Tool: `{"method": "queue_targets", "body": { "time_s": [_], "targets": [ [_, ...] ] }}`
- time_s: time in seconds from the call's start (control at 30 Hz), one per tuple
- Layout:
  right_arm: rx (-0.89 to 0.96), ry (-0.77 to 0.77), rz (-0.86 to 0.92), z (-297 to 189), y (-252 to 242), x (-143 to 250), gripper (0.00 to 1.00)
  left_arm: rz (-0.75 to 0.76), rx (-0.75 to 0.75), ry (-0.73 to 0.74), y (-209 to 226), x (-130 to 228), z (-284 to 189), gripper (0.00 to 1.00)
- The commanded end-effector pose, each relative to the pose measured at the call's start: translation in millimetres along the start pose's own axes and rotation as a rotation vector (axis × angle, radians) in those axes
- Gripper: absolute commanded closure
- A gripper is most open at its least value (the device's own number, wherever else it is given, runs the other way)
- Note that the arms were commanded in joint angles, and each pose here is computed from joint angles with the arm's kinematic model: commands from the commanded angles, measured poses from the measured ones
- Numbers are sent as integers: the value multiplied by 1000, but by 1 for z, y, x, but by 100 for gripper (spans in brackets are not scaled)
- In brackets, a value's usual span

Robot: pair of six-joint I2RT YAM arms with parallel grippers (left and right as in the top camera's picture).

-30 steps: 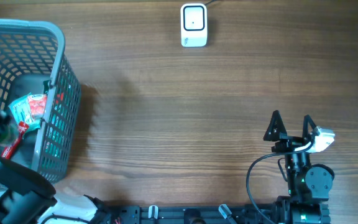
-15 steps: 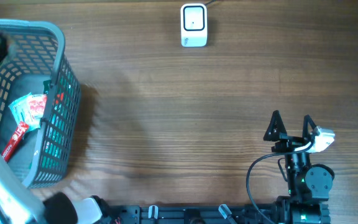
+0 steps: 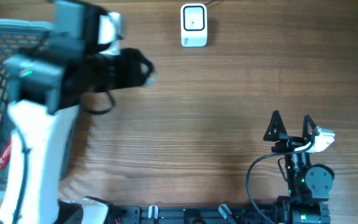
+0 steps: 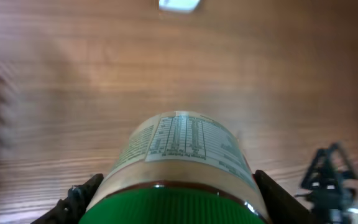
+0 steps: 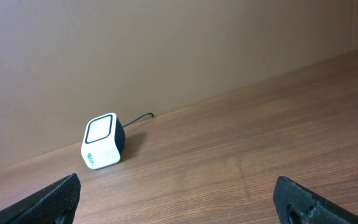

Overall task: Scan the item barcode
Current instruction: 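Carry the jar with the left gripper and set it on the table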

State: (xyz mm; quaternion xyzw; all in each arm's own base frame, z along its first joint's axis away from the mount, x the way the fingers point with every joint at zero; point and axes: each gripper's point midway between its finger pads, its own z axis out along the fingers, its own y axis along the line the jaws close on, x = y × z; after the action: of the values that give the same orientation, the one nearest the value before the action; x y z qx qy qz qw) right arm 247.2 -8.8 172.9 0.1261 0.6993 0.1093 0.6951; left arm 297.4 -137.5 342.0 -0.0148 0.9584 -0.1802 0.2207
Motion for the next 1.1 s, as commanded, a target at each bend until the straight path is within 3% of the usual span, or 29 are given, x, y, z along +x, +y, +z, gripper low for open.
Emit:
{"method": "queue_targets", "body": {
  "time_s": [0.0,0.23,0.43,0.67,0.87,1.0,1.07],
  "targets": [
    [1,-9,-18,0,0,-2,0,48,-62,81,-24,15,52,44],
    [1,-9,-17,0,0,-2,0,127,-101,274,-62,60,177,44],
    [1,-9,-17,0,0,-2,0,193,-68,304,-99,86,272,40],
    [1,-9,-18,0,0,-2,0,265,-10,278,-133,111,336,39],
    [1,-9,-17,0,0,-2,0,423,61,233,-161,127,365,33],
    [1,-9,-17,0,0,-2,0,453,75,214,-165,125,366,16],
    [1,-9,-17,0,0,-2,0,471,76,214,-165,125,366,0]
  ]
}}
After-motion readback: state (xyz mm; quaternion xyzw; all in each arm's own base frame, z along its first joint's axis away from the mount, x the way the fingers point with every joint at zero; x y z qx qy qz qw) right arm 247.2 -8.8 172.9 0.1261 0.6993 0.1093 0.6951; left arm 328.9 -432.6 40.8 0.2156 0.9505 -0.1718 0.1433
